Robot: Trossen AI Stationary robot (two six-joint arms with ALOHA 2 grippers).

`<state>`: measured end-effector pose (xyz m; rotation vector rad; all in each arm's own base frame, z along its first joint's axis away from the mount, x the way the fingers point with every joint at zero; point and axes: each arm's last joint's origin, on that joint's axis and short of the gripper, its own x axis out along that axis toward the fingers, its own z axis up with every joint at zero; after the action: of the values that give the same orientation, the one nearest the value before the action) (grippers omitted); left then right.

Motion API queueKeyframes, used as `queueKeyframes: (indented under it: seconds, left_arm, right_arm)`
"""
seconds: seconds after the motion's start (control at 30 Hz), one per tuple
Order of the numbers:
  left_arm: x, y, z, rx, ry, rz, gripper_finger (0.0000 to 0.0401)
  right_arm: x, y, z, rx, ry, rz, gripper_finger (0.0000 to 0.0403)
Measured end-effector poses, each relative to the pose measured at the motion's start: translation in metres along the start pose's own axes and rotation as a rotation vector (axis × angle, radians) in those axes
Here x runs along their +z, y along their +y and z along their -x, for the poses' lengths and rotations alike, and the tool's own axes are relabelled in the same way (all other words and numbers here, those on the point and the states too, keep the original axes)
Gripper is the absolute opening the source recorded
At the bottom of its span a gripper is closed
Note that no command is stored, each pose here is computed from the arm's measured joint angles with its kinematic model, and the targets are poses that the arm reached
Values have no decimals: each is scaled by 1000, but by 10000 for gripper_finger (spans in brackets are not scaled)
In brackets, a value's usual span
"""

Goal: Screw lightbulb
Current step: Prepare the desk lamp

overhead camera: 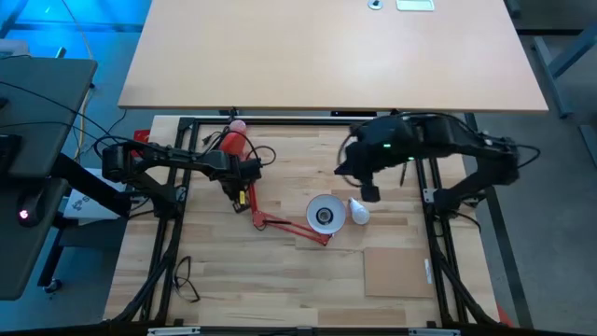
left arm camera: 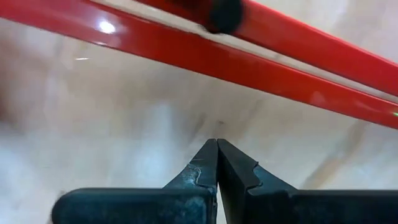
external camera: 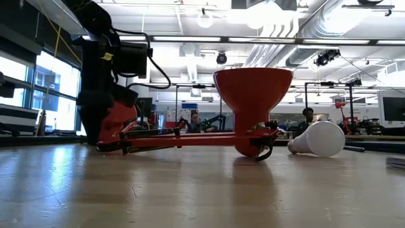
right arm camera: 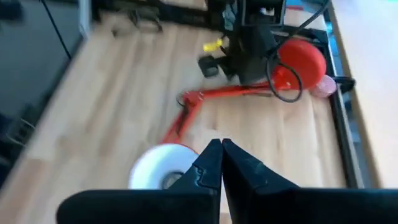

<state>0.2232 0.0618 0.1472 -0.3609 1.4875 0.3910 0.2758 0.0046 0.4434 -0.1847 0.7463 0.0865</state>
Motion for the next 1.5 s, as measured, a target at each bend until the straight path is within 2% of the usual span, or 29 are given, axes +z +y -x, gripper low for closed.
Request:
queueKeyframes:
  seconds: [0.13,0.3,0.43,0.53,0.7,0.83,0.9,0.97,1.03,1.1,1.23,1.37,1.5]
  left_arm:
    - [0,0,0,-13,7,0,0]
    - [0,0,0,-13,5,-2,0]
    - [0,0,0,-15,5,-25,0]
    - [0,0,0,-16,4,-44,0]
    - [0,-1,0,-18,-2,-62,0]
    - [1,-1,0,-18,-5,-62,0]
    - [1,-1,0,-26,-3,-62,0]
    - [1,-1,0,-35,-3,-62,0]
    - [1,-1,0,-37,-4,-62,0]
    - [1,-1,0,-37,-6,-62,0]
    - [1,-1,0,-38,-4,-59,0]
    - [1,-1,0,-42,-4,-36,0]
    - [1,-1,0,-42,-4,-36,0]
  right_arm:
    - [9,-3,-22,5,206,22,56]
    - [-2,-1,-53,23,481,-62,166]
    - [-18,0,-63,36,575,-153,248]
    - [-36,-3,-58,4,608,-277,284]
    - [-90,4,-60,-36,616,-557,298]
    - [-140,22,-71,-99,648,-846,299]
    - [-158,28,-77,-117,672,-1003,299]
    - [-168,31,-82,-110,674,-1112,299]
    - [-176,33,-87,-101,694,-1133,299]
    - [-184,34,-92,-144,711,-1129,299]
    - [-194,34,-100,-202,753,-1200,299]
    - [-198,33,-105,-256,701,-1215,299]
    - [-195,31,-111,-194,633,-1183,299]
